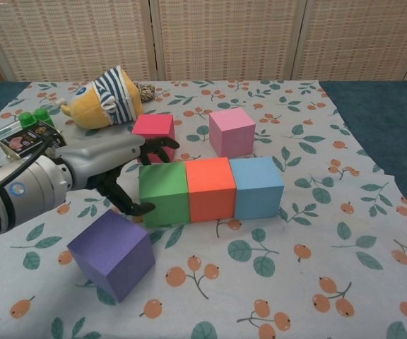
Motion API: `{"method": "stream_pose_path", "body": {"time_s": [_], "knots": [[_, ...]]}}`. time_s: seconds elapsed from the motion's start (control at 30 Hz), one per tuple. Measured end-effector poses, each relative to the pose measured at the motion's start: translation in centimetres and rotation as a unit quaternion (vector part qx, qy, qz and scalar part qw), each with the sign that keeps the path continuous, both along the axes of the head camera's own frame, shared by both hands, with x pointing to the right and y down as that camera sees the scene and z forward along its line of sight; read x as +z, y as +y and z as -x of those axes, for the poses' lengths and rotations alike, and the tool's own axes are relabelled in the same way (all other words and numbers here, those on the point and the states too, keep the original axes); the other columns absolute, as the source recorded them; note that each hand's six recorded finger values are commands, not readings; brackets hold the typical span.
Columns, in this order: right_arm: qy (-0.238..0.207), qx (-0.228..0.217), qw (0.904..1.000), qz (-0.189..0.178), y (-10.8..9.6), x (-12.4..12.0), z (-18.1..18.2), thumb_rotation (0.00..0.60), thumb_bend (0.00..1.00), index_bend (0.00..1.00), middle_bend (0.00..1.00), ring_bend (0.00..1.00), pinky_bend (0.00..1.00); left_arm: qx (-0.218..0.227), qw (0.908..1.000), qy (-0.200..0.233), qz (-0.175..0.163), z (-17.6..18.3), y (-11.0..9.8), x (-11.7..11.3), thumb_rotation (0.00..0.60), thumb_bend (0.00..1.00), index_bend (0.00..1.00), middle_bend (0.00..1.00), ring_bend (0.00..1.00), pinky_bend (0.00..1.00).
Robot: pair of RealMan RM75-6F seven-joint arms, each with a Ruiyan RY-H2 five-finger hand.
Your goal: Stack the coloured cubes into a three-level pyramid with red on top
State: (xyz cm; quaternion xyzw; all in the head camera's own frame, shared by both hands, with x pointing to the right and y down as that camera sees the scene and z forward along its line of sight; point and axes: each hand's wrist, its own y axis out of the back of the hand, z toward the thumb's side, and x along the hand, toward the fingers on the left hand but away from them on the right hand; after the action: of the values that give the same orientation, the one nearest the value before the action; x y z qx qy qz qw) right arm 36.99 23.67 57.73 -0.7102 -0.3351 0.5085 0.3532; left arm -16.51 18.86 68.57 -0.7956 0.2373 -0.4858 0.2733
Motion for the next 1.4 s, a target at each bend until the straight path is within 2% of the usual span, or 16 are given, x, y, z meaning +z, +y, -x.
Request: {"method": "stream_pose_path", "body": {"time_s": [0.17, 0.3, 0.47, 0.57, 0.67, 0.8, 1.07, 1.2, 1.4], "knots": [[-0.003, -0.006, 1.0, 0.0, 0.0, 0.0, 0.2, 0.6, 0.23, 0.0, 0.0, 0.0, 0.03, 0.002, 0.9999, 0.006, -0.009, 0.3, -0.3, -0.8, 0.6, 0.33, 0.0, 0.06, 0.14, 0.13], [-0.01, -0.021, 0.9997, 0.001, 0.3, 0.0, 0.6, 0.6, 0.23, 0.0, 0.0, 0.0, 0.03, 0.002, 0.9995, -0.001, -0.031, 2.0, -1.2, -2.0, 0.6, 0.32, 0.0, 0.05, 0.12, 0.13], [-0.018, -0.044, 0.9988, 0.003, 0.4, 0.1, 1.6, 0.6, 0.23, 0.0, 0.0, 0.0, 0.01, -0.018, 0.9983, -0.022, -0.051, 6.1, -2.3, -3.3, 0.6, 0.33, 0.0, 0.06, 0.1, 0.13], [-0.035, -0.085, 0.9958, 0.005, 0.5, 0.0, 3.1, 0.6, 0.23, 0.0, 0.0, 0.0, 0.01, -0.035, 0.9971, -0.039, -0.056, 9.4, -2.3, -3.9, 0.6, 0.33, 0.0, 0.06, 0.09, 0.12], [-0.048, -0.15, 0.9876, 0.006, 0.4, -0.1, 5.6, 0.6, 0.23, 0.0, 0.0, 0.0, 0.0, -0.058, 0.996, -0.047, -0.049, 12.4, -1.5, -4.0, 0.6, 0.33, 0.0, 0.06, 0.08, 0.12], [-0.038, -0.235, 0.9712, 0.009, -0.1, 0.5, 9.4, 0.6, 0.23, 0.0, 0.0, 0.0, 0.0, -0.088, 0.9928, -0.067, -0.046, 16.7, -0.4, -3.5, 0.6, 0.33, 0.0, 0.06, 0.07, 0.11], [-0.021, -0.36, 0.9326, 0.021, -2.4, 2.4, 18.1, 0.6, 0.22, 0.0, 0.0, 0.0, 0.0, -0.13, 0.9789, -0.135, -0.081, 25.1, 1.5, -3.1, 0.6, 0.34, 0.0, 0.06, 0.03, 0.08], [-0.017, -0.405, 0.9138, 0.03, -3.2, 3.7, 23.2, 0.6, 0.22, 0.0, 0.0, 0.0, 0.0, -0.141, 0.9748, -0.14, -0.101, 26.5, 2.3, -3.6, 0.6, 0.34, 0.0, 0.06, 0.02, 0.08], [-0.013, -0.442, 0.8969, 0.003, -2.9, 4.3, 29.3, 0.6, 0.22, 0.0, 0.0, 0.0, 0.0, -0.146, 0.9752, -0.121, -0.114, 26.5, 2.9, -4.1, 0.6, 0.34, 0.0, 0.06, 0.02, 0.08]]}}
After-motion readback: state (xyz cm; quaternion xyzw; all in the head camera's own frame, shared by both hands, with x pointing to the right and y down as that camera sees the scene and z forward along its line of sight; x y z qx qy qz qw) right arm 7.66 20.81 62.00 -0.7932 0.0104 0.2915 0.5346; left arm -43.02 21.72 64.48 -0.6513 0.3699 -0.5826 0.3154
